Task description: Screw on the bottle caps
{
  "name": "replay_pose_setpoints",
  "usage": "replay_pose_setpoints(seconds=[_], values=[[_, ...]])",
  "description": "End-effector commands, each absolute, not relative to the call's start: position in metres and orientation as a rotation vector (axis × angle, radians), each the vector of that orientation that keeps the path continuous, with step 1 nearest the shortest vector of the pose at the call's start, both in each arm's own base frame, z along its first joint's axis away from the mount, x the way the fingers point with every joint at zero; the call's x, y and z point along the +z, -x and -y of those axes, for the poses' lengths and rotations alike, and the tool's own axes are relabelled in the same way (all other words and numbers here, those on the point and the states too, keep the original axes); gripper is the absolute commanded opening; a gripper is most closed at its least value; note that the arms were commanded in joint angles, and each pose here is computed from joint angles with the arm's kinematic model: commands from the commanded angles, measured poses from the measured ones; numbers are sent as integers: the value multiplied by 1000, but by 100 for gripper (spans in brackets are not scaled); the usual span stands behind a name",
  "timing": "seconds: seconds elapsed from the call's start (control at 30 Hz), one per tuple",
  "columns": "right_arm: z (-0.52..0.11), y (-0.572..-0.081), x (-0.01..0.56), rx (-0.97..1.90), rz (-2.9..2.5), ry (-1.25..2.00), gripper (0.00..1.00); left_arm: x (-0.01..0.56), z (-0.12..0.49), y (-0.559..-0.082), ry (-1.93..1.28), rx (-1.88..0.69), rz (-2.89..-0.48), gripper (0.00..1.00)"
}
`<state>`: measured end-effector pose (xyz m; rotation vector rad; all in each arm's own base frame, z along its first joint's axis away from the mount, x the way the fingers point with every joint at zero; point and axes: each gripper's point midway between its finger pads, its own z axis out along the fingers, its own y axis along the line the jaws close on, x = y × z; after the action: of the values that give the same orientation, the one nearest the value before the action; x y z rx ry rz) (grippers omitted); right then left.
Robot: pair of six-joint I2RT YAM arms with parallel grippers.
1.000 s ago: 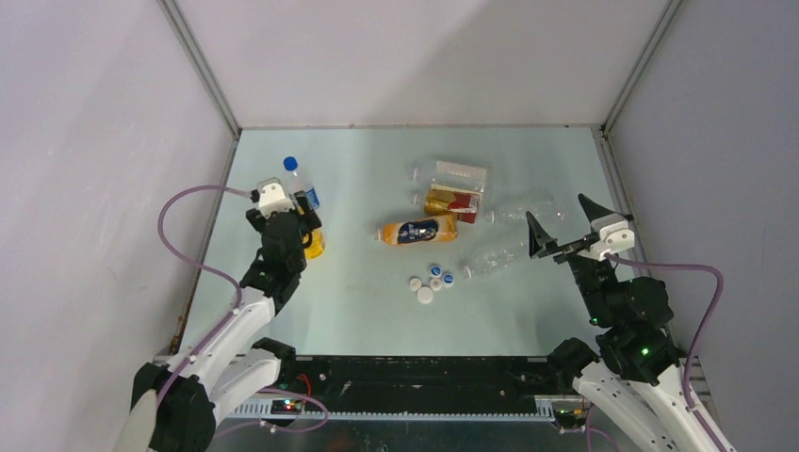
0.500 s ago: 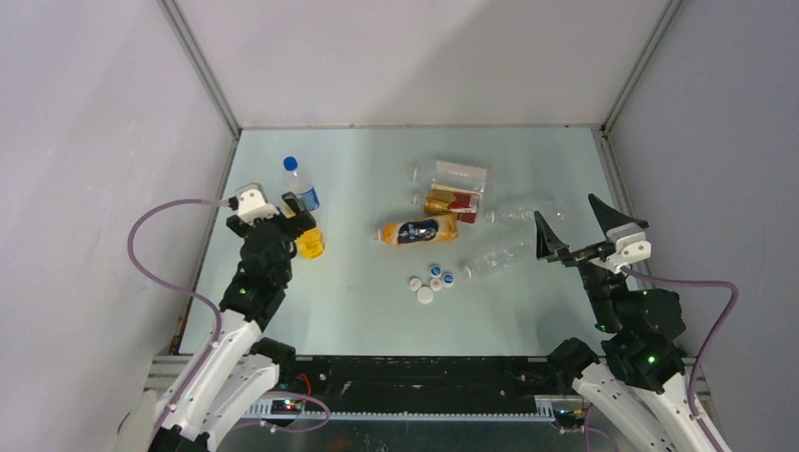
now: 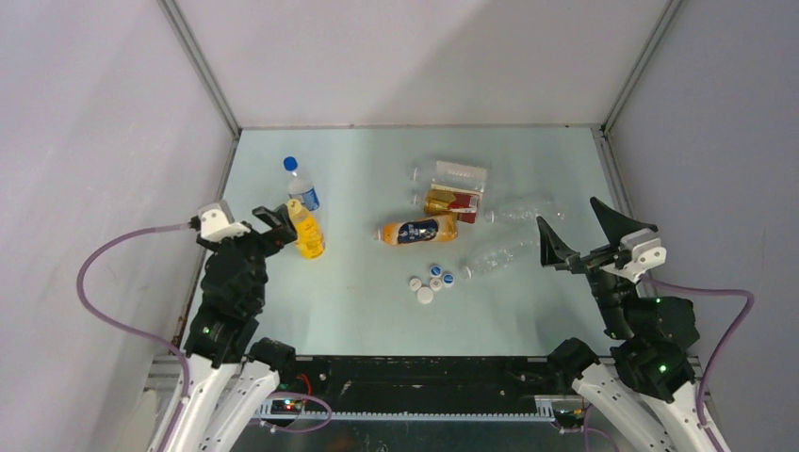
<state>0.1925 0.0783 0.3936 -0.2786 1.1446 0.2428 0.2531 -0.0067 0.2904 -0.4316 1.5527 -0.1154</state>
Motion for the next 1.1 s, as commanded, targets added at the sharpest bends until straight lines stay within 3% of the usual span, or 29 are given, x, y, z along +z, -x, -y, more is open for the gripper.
replay_pose_setpoints(seconds=[0.0,0.3,0.5,1.07], values=[[-75,-178,404,321,-1166,249,99,308,6,-229,425,-178,-1546,100],[-48,-159,379,458,-1298,-20,99,357,-4,-159,326,-243,-1452,100],[-10,-142,364,421,-1296,-203,99,377,-27,-109,355,-269,-1259,100],[9,-133,334,439,-1360,-364,99,362,-48,-76,459,-317,-1113,100]])
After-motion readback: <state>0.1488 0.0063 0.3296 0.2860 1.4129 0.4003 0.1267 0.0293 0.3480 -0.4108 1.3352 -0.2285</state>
